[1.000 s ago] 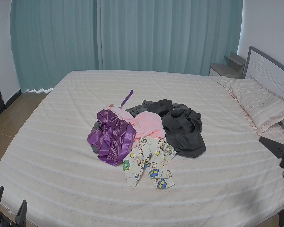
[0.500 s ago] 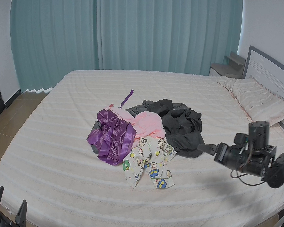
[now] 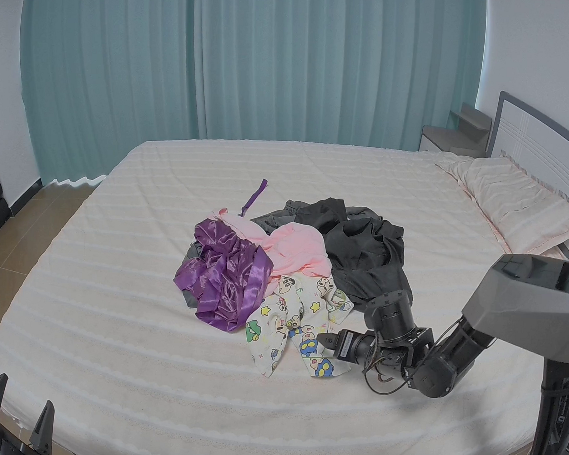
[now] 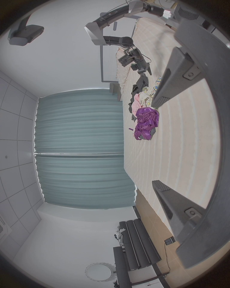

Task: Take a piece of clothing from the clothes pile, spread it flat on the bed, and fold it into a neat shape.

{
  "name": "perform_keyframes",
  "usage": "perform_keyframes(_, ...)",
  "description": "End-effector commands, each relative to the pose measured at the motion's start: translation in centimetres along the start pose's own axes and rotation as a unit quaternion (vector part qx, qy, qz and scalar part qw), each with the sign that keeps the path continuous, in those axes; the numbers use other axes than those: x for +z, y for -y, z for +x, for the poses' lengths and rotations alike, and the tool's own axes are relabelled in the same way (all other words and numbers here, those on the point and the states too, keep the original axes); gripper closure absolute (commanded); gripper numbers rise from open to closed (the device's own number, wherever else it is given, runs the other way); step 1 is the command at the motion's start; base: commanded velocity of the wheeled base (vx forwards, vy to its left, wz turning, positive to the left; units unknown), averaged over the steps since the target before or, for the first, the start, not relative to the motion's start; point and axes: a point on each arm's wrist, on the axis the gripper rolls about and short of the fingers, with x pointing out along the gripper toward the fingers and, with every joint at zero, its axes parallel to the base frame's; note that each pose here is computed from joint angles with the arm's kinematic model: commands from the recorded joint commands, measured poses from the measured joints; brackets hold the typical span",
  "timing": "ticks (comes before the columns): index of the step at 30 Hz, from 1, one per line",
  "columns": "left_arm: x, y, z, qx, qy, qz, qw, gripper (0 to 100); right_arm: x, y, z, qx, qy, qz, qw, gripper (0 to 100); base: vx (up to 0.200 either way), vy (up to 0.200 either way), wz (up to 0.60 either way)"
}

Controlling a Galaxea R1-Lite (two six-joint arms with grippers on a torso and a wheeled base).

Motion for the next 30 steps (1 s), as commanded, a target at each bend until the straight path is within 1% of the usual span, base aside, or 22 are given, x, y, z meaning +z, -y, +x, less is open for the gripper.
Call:
perform_keyframes(1,-0.5,0.0,0.0,0.000,0.000,0.000,1.0000,0,-1.9,0.2,2.0,-0.011,-0.022,-0.016,0.9996,0,0.000,0.000,0.00)
perform_keyframes(4,-0.5,0.0,0.0,0.000,0.000,0.000,1.0000,0,-2.6,0.1,2.3,-0.011,-0.030,-0.043,0.9986,0,0.000,0.000,0.00)
perform_keyframes(6,-0.5,0.0,0.0,0.000,0.000,0.000,1.0000,0,-2.8,0.1,2.6,-0.011,-0.031,-0.053,0.9980,0,0.000,0.000,0.00)
perform_keyframes(7,-0.5,0.0,0.0,0.001,0.000,0.000,1.0000,0,-3.1,-0.3,2.8,-0.007,-0.032,-0.062,0.9975,0,0.000,0.000,0.00)
perform_keyframes(12,-0.5,0.0,0.0,0.000,0.000,0.000,1.0000,0,-3.8,-1.1,3.5,-0.005,-0.029,-0.081,0.9963,0,0.000,0.000,0.00)
perform_keyframes(14,-0.5,0.0,0.0,0.001,0.000,0.000,1.0000,0,-4.0,-1.2,4.3,-0.011,-0.023,-0.100,0.9947,0,0.000,0.000,0.00)
perform_keyframes(17,-0.5,0.0,0.0,0.001,0.000,0.000,1.0000,0,-4.2,-1.1,5.1,-0.024,-0.013,-0.112,0.9933,0,0.000,0.000,0.00)
perform_keyframes(20,-0.5,0.0,0.0,0.000,0.000,0.000,1.0000,0,-4.5,-0.8,5.5,-0.034,-0.011,-0.121,0.9920,0,0.000,0.000,0.00)
perform_keyframes(21,-0.5,0.0,0.0,0.000,0.000,0.000,1.0000,0,-4.8,-0.6,5.6,-0.040,-0.015,-0.131,0.9905,0,0.000,0.000,0.00)
perform_keyframes(22,-0.5,0.0,0.0,0.000,0.000,0.000,1.0000,0,-4.8,-0.6,5.6,-0.040,-0.015,-0.131,0.9905,100,0.000,0.000,0.00)
perform_keyframes(23,-0.5,0.0,0.0,0.001,0.000,0.000,1.0000,0,-4.9,-0.4,5.8,-0.044,-0.011,-0.143,0.9887,100,0.000,0.000,0.00)
perform_keyframes(26,-0.5,0.0,0.0,0.001,0.000,0.000,1.0000,0,-4.7,-0.4,6.0,-0.051,0.000,-0.141,0.9887,100,0.000,0.000,0.00)
perform_keyframes(30,-0.5,0.0,0.0,0.001,0.000,0.000,1.0000,0,-4.4,-0.5,5.6,-0.046,0.011,-0.137,0.9895,100,0.000,0.000,0.00)
